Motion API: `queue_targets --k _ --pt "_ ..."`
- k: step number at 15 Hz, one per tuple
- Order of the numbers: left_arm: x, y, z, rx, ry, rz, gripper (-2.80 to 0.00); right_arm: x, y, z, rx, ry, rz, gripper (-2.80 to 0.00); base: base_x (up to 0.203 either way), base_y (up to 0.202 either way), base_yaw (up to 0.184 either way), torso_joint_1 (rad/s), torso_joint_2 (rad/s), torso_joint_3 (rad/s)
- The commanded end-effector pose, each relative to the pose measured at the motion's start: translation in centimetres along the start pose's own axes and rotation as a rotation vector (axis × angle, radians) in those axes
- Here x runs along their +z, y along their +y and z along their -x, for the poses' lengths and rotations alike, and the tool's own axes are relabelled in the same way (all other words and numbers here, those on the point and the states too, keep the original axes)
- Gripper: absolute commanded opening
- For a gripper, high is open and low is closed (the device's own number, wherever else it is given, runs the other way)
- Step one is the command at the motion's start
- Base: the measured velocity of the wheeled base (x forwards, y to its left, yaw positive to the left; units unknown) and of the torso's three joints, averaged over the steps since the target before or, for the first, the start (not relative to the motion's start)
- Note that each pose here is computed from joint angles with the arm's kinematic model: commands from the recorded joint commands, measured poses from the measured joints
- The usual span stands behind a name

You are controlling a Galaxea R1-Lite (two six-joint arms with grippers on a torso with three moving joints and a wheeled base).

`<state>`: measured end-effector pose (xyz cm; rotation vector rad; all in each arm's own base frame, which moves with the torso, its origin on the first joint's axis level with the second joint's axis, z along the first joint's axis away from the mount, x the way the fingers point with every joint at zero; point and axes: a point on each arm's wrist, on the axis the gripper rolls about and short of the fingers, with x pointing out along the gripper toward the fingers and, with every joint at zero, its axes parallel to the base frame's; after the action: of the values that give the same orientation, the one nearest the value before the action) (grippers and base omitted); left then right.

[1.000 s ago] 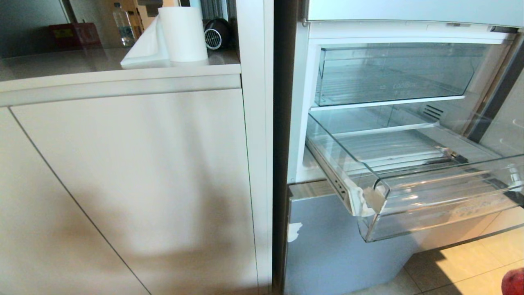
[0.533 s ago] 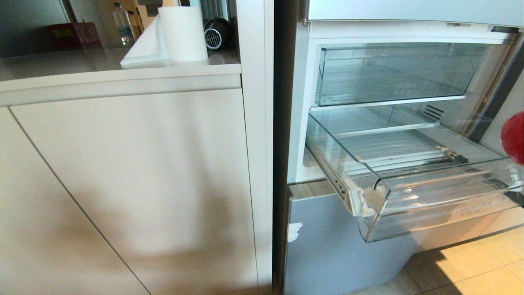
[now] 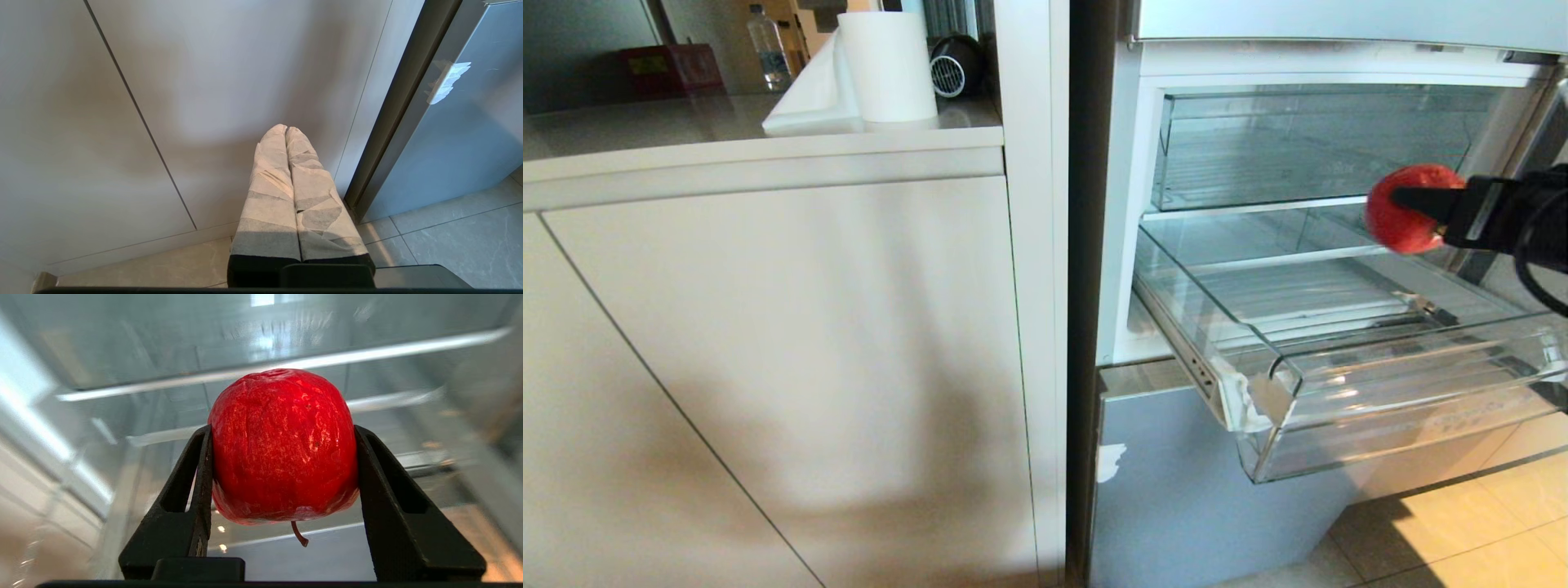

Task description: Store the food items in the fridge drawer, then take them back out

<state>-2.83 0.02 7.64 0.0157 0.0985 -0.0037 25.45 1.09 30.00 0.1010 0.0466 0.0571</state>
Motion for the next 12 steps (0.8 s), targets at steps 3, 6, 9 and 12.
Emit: queue_targets --k 3,6,9,12 --pt "0.0 0.0 0.0 0.0 0.001 0.0 -2.8 -3.1 -0.9 -6.6 -0.025 0.12 -0.022 0.0 0.0 0.0 0.0 0.0 0.0 0.0" --pt "0.0 0.0 0.0 0.0 0.001 0.0 -2.8 -3.5 -1.3 -6.9 -0.035 0.134 -0.047 0.0 0.0 0.0 0.0 0.0 0.0 0.0" --pt "0.0 0.0 0.0 0.0 0.001 0.0 -2.8 -3.0 -1.2 -6.2 -0.02 0.122 -0.05 0.0 0.0 0.0 0.0 0.0 0.0 0.0" --pt "0.0 0.0 0.0 0.0 0.001 0.0 -2.8 -0.2 -0.4 0.2 0.047 0.041 -0.049 -0.78 0.0 0.0 0.0 0.0 0.0 0.0"
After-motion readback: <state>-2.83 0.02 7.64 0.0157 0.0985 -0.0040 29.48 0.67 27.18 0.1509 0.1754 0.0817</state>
